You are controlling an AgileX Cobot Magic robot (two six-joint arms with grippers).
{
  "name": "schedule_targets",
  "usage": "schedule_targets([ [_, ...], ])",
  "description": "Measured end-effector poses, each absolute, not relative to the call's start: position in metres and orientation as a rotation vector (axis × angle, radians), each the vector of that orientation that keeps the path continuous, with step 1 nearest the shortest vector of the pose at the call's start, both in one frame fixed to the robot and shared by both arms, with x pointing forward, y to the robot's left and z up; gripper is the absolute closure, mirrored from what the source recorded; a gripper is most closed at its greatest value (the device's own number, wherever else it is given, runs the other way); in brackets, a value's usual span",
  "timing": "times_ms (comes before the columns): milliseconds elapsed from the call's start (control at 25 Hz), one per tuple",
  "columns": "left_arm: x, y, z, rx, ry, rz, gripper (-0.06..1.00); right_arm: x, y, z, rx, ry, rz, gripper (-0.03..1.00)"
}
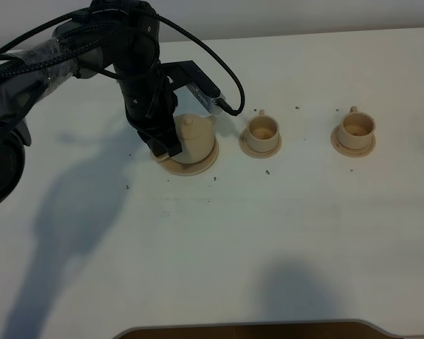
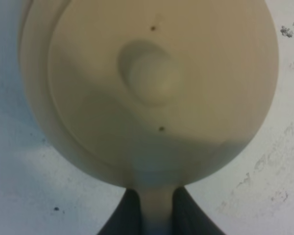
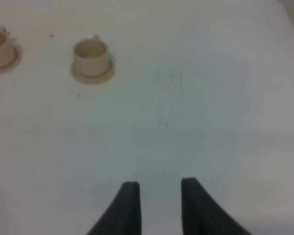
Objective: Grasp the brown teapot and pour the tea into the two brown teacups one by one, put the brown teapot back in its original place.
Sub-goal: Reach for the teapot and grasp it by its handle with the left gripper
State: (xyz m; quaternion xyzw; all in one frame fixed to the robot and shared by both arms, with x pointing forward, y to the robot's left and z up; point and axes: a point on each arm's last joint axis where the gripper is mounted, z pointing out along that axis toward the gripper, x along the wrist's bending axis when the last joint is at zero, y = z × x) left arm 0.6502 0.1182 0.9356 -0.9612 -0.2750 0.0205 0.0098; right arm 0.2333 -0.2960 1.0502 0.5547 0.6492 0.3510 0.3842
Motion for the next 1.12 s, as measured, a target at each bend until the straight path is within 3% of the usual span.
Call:
schedule_targets([
  [640, 0.6502, 0.1183, 0.9304, -2.990, -0.854, 0.081, 0.83, 0.2333, -0.2960, 1.0502, 1.414, 1.655, 0.894, 0.74],
  [960, 0.6494, 0.1184, 0.9293, -2.984, -0.854, 0.098, 0.59, 0.2333, -0.2960, 1.0502, 1.414, 1.655, 0.894, 0.74],
  [1120, 0.6479, 0.1188, 0.9295, -2.975, -0.853, 0.121, 0.55, 0.2333, -0.2960, 1.0502, 1.414, 1.655, 0.894, 0.74],
])
